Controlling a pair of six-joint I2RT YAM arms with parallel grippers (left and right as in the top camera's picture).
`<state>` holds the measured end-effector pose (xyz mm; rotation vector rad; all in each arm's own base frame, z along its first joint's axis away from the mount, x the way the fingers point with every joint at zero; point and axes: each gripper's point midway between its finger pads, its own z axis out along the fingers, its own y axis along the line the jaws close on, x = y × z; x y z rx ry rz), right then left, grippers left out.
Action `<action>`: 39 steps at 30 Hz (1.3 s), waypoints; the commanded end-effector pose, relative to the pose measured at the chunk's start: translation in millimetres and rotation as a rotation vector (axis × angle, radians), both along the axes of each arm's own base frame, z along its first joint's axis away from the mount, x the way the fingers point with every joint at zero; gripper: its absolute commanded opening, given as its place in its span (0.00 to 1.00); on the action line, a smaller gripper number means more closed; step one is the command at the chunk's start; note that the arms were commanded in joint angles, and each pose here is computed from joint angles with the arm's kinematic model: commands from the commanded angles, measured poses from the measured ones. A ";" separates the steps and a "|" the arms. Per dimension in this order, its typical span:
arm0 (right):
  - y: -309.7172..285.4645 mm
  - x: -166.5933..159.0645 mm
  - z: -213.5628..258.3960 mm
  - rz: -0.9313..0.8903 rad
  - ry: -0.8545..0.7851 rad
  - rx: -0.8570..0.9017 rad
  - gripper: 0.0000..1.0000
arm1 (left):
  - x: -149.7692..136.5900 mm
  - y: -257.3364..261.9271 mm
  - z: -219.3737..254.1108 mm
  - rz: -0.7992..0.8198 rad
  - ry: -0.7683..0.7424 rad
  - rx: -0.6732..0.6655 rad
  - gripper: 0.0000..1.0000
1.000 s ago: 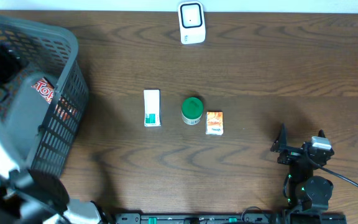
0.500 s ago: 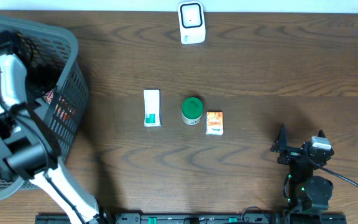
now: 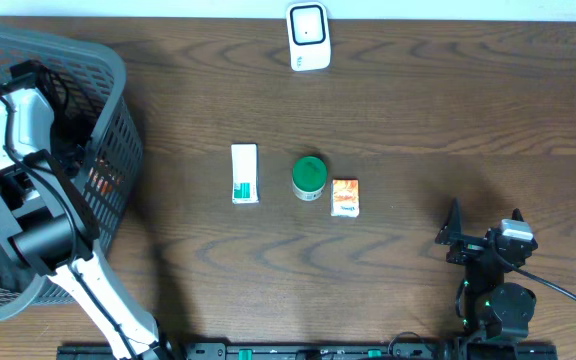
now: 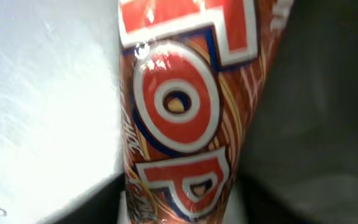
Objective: Scan the item barcode
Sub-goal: 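Lift the red TOP bar up out of the basket with left gripper, then carry the bar across the table and drop it right of the jar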
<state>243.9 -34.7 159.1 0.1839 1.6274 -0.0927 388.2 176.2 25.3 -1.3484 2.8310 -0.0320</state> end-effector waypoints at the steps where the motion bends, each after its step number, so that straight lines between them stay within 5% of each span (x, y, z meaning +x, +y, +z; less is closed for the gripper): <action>1: 3.1 0.3 -0.6 0.014 0.003 -0.011 0.99 | -16.0 -8.1 -23.5 -0.026 0.097 -0.038 0.19; 7: 3.0 0.2 -0.6 0.013 0.003 -0.011 0.99 | -37.4 13.4 5.5 -0.007 0.139 -0.002 0.09; 12: 3.1 0.3 -0.6 0.014 0.003 -0.011 0.99 | -47.9 44.2 78.6 0.066 0.029 0.062 0.07; 21: 3.0 0.2 -0.6 0.013 0.003 -0.011 0.99 | -64.9 28.1 278.3 0.107 -0.544 0.161 0.08; 27: 3.0 0.2 -0.6 0.013 0.003 -0.011 0.99 | -80.8 -109.4 361.0 -0.240 -0.849 -0.074 0.07; 35: 3.0 0.2 -0.6 0.013 0.003 -0.011 0.99 | -113.3 -258.7 342.4 -0.891 -0.762 -0.236 0.08; 39: 3.1 0.3 -0.6 0.014 0.003 -0.011 0.99 | -121.3 -312.2 314.6 -1.075 -0.690 -0.333 0.08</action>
